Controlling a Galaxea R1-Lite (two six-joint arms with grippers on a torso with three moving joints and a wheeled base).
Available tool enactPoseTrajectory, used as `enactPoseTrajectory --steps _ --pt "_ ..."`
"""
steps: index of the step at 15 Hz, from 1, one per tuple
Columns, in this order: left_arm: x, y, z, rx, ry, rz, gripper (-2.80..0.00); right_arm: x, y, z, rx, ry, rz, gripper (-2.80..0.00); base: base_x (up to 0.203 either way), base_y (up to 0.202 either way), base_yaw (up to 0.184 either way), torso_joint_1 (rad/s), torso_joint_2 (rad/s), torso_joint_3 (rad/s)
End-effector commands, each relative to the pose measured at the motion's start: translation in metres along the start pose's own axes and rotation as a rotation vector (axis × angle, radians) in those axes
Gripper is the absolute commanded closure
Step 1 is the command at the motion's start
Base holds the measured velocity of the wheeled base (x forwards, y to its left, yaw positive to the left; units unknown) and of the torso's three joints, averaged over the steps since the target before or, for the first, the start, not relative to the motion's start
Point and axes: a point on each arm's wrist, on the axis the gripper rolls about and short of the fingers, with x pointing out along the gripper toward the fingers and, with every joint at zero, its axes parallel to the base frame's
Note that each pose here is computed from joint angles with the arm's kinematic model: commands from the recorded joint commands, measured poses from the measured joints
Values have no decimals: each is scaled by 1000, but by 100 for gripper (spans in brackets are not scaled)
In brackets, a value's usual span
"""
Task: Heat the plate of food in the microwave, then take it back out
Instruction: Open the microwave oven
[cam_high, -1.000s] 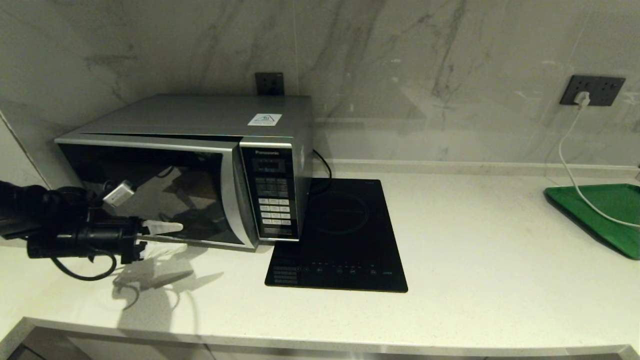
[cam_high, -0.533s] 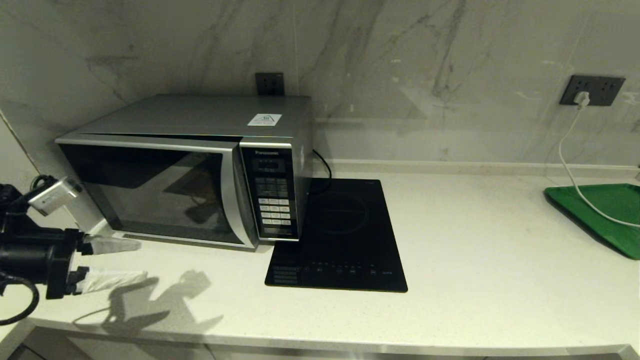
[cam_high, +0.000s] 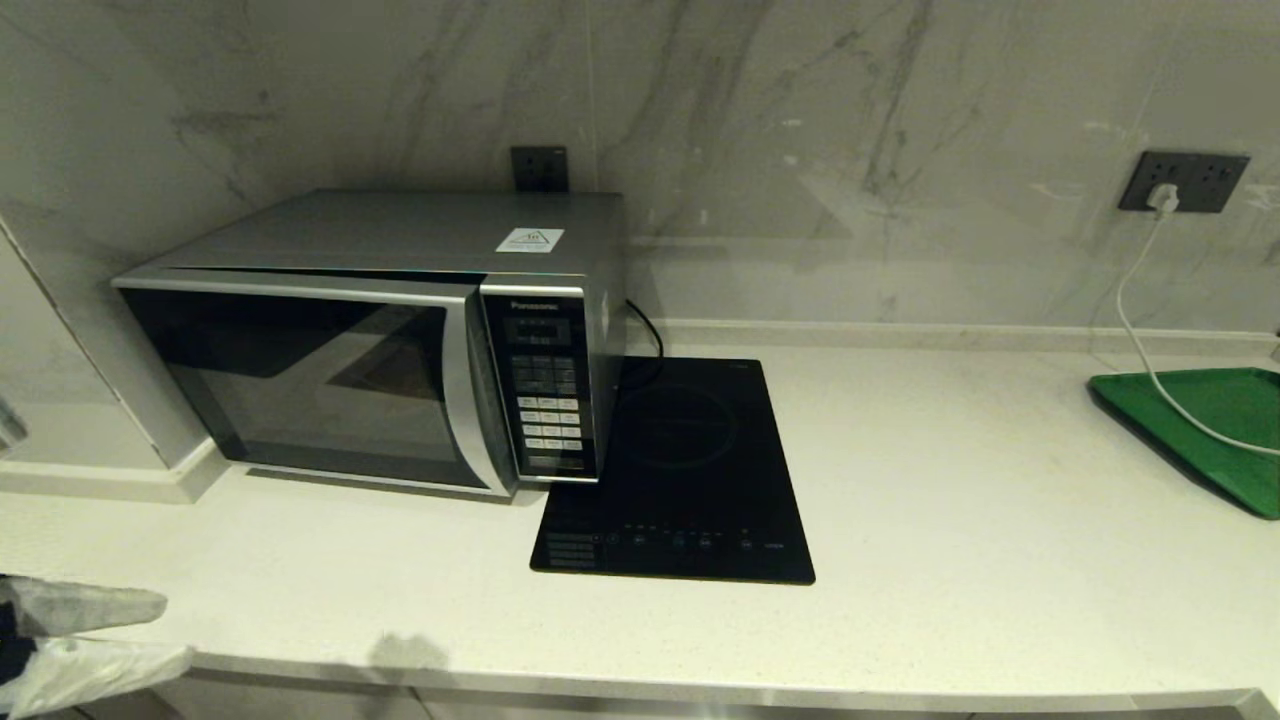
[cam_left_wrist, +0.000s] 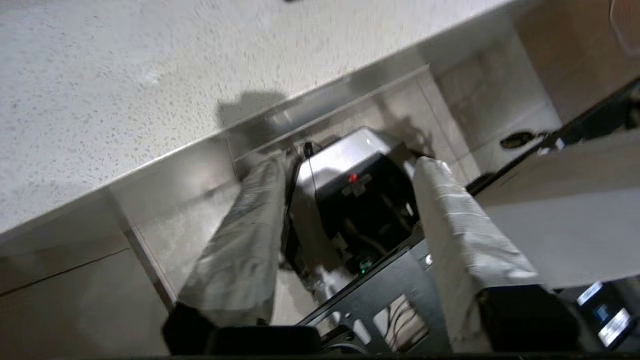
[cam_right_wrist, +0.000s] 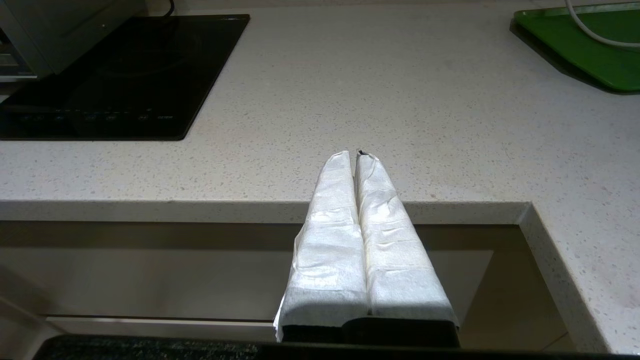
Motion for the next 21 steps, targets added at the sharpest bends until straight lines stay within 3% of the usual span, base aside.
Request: enactPoseTrajectory --steps 1,3,4,6,8,11,14,21 --pt "-26 -26 13 -23 -108 29 0 0 0 0 1 -1 0 0 0 0 0 0 0 0" --pt "-44 -38 39 -62 -180 14 0 0 0 0 1 -1 0 0 0 0 0 0 0 0" --pt "-43 -37 56 -90 -174 30 0 0 0 0 1 -1 0 0 0 0 0 0 0 0" --pt "-30 -33 85 -127 -148 191 0 0 0 0 1 -1 0 0 0 0 0 0 0 0" --pt "-5 -31 121 -82 -250 359 0 0 0 0 1 -1 0 0 0 0 0 0 0 0" --pt "41 -19 157 -74 -274 478 0 0 0 0 1 -2 0 0 0 0 0 0 0 0" --pt "59 -16 194 -50 -331 498 0 0 0 0 1 -1 0 0 0 0 0 0 0 0" --pt "118 1 216 -23 -222 500 0 0 0 0 1 1 0 0 0 0 0 0 0 0"
